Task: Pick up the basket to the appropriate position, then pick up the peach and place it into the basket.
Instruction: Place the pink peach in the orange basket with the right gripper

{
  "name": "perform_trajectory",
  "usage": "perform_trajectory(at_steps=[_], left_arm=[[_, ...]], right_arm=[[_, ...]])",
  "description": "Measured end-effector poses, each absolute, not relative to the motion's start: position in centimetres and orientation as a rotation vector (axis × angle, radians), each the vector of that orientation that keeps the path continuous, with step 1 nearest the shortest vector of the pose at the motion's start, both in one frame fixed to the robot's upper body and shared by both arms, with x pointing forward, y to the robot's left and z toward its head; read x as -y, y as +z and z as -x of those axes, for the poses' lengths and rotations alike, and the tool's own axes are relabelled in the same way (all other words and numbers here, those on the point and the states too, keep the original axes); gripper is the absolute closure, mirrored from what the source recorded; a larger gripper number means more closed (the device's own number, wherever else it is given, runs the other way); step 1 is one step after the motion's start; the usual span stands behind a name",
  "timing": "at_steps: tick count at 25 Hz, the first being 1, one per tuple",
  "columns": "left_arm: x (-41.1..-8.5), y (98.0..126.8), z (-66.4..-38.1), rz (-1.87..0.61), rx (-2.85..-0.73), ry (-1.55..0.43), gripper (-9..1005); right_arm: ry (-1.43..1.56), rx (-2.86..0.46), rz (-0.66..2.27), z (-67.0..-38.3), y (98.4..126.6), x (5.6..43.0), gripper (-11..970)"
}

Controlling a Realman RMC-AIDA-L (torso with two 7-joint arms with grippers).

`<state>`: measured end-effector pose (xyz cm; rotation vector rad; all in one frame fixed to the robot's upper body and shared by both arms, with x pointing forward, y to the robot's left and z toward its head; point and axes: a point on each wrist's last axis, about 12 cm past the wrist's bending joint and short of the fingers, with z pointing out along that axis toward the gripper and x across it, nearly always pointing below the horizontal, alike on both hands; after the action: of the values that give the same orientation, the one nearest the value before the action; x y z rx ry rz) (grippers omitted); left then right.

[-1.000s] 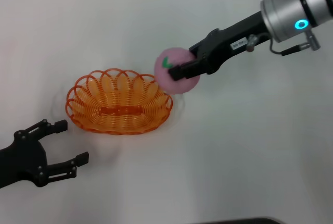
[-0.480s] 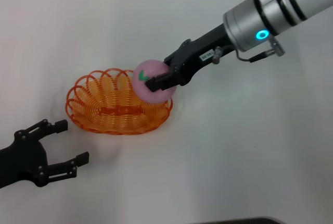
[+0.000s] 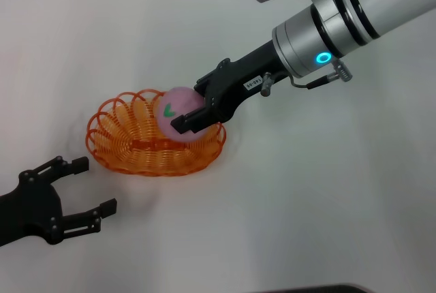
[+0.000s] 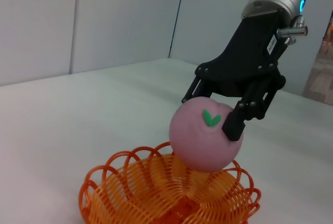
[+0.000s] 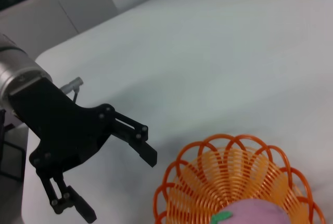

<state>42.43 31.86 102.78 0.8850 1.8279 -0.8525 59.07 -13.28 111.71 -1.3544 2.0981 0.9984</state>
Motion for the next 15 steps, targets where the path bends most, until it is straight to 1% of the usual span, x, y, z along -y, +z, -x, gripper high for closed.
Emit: perform_trajectory(at_steps=[7, 12, 15], left_arm=[[-31.9, 102.8, -42.4, -0.882, -1.828, -0.855, 64], [-31.8, 102.8, -42.4, -0.882, -1.825, -0.859, 63], [-31.9, 102.7, -42.3, -0.878, -1.827, -0.859, 63]], right_arm=[[0.991, -2.107, 1.337, -59.1, 111.4, 13.5, 415], [0.987, -2.100, 1.341, -59.0, 111.2, 13.8, 169], [0.999, -2.052, 1.345, -58.8, 111.0, 14.4, 107]])
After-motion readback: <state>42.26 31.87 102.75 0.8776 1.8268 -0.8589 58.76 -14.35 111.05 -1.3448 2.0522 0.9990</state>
